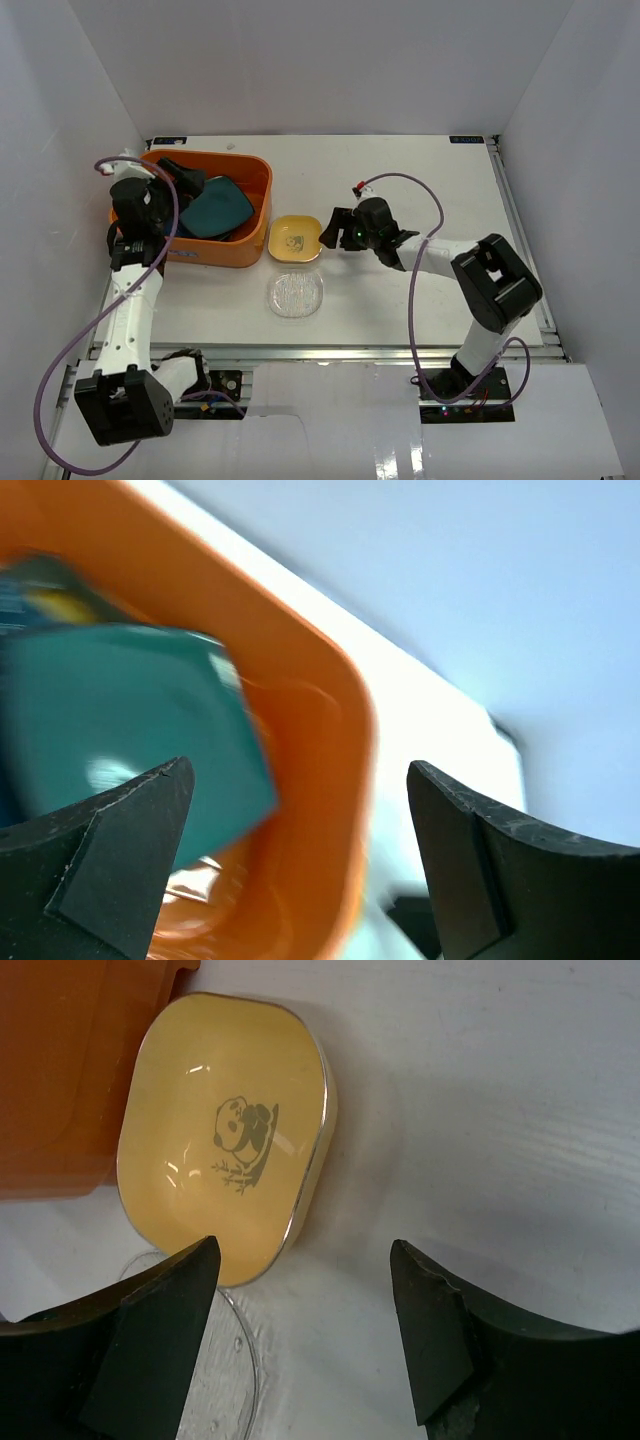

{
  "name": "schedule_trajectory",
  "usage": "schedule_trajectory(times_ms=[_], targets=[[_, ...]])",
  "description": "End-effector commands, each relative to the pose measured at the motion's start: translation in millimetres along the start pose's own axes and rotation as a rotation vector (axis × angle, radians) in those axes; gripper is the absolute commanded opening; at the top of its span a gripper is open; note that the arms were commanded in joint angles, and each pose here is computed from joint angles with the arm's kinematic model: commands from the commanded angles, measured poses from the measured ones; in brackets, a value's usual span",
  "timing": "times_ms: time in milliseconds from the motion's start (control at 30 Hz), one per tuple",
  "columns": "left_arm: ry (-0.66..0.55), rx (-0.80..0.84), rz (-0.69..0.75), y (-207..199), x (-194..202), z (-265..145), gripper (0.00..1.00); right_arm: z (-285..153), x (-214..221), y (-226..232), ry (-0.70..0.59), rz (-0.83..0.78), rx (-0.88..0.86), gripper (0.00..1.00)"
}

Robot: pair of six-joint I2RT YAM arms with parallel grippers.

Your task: Place the plates into the plastic bin on the countertop

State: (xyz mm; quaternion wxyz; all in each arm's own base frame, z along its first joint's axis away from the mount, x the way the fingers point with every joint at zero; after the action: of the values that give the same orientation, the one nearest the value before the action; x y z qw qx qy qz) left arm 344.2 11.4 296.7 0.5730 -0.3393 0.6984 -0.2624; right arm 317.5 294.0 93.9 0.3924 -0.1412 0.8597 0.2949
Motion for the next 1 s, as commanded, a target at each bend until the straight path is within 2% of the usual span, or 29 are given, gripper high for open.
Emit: schedule_trajectory(times_ms=[0,133,200,233,300,333,400,433,567,667,700,767,833,867,900,967], targets=[[0.176,0.34,0.126,-75.3,26.2,-27.2,0.98,18.5,-15.1,1.7,-0.017,-0.019,0.045,0.73],[0.391,0.584,0.213,-107.5,74.5,-62.3,0.98,45.5,-15.6,3.3,0.013,0.006,0.042,0.63],[0.478,0.659,0.255,-107.8,101.3,-79.3,0.98,51.9,-14.5,6.1,0.018,0.016,0.041,0.51],[0.499,0.681,0.267,-106.7,109.2,-86.1,0.98,57.6,-9.9,4.2,0.03,0.024,0.047,0.44],[0.527,0.722,0.307,-99.0,125.1,-101.5,0.98,62.8,-12.6,6.7,0.031,0.037,0.037,0.37],[0.525,0.722,0.318,-95.3,128.5,-104.4,0.98,65.3,-11.6,4.4,0.029,0.051,0.052,0.25],[0.495,0.725,0.342,-90.1,131.2,-111.1,0.98,63.4,-14.8,4.7,0.012,0.068,0.058,0.11],[0.491,0.735,0.341,-92.4,129.8,-113.9,0.98,62.1,-17.2,-2.4,-0.019,0.071,0.102,0.08],[0.467,0.866,0.333,-124.2,116.0,-133.6,0.98,43.9,-33.8,-6.1,-0.1,0.074,0.155,0.08],[0.435,0.946,0.346,-151.0,100.7,-150.4,0.98,13.1,-64.9,0.1,-0.201,0.031,0.175,0.08],[0.409,0.976,0.355,-160.0,93.0,-158.7,0.98,-4.8,-86.9,8.1,-0.265,0.017,0.169,0.08],[0.364,0.981,0.355,-164.9,86.8,-163.9,0.98,-19.0,-106.7,17.4,-0.311,-0.039,0.155,0.08],[0.317,0.965,0.355,-162.1,82.6,-166.7,0.98,-31.8,-145.6,39.2,-0.385,-0.077,0.116,0.08],[0.28,0.931,0.346,-159.8,79.2,-162.2,0.98,-31.7,-152.6,49.1,-0.38,-0.125,0.108,0.08],[0.262,0.912,0.341,-157.6,78.3,-159.9,0.98,-29.8,-178.9,64.9,-0.426,-0.145,0.091,0.08],[0.227,0.793,0.302,-147.8,75.5,-146.3,0.98,-19.1,-190.1,82.6,-0.419,-0.182,0.071,0.08]])
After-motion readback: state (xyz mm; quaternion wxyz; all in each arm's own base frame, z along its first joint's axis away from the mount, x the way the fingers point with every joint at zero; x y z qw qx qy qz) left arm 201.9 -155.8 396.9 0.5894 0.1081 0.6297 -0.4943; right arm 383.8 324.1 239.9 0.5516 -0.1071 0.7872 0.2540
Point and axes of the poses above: each gripper's point midway between its finger pads, its own z axis out along the fingers, its own y axis along the line the jaws close on, x = y × z, the point moved 3 cm from there along -z, back along the fingers, and after that the axes turned 11 degrees about -z, right-handed, at the moved point
